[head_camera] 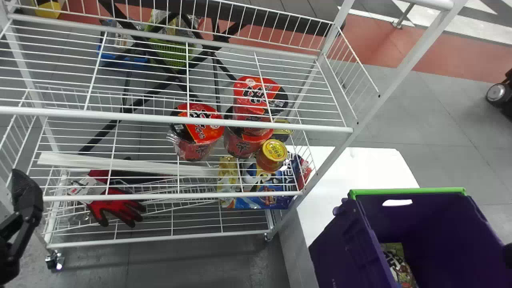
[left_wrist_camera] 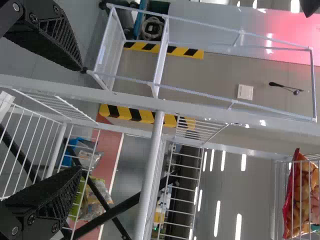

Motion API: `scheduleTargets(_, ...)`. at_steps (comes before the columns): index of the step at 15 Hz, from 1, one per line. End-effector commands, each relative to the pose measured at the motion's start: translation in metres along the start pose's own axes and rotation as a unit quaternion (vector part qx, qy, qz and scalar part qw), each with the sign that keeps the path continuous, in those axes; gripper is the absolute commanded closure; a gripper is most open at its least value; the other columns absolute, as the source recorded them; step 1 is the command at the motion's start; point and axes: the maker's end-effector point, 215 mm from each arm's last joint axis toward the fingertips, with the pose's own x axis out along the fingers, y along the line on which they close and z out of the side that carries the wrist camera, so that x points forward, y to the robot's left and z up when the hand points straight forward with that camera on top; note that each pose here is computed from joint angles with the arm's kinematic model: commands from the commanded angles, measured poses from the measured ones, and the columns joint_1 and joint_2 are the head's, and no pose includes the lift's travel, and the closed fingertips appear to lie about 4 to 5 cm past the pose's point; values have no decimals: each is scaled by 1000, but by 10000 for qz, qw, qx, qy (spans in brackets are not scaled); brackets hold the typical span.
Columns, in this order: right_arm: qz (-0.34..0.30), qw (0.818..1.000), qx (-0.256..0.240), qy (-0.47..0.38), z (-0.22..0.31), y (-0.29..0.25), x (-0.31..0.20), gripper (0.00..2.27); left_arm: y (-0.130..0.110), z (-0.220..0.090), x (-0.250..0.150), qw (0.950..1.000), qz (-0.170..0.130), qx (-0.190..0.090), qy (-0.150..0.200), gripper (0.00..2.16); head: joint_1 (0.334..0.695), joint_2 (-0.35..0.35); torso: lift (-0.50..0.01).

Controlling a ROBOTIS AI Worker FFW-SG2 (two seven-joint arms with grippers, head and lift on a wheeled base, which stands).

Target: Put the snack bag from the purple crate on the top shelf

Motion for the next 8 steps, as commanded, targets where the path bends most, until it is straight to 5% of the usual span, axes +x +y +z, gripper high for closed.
scheduleTargets(1,-407,9972,-170,603,-32,-6,17,124,1,-1,0,10000,20,-11,-5,110,695,-350,-451)
scheduleTargets(8,-1159,9811,-753,1354,-68,-21,40,127,6,0,1,9999,74,-80,-97,110,695,-350,-451)
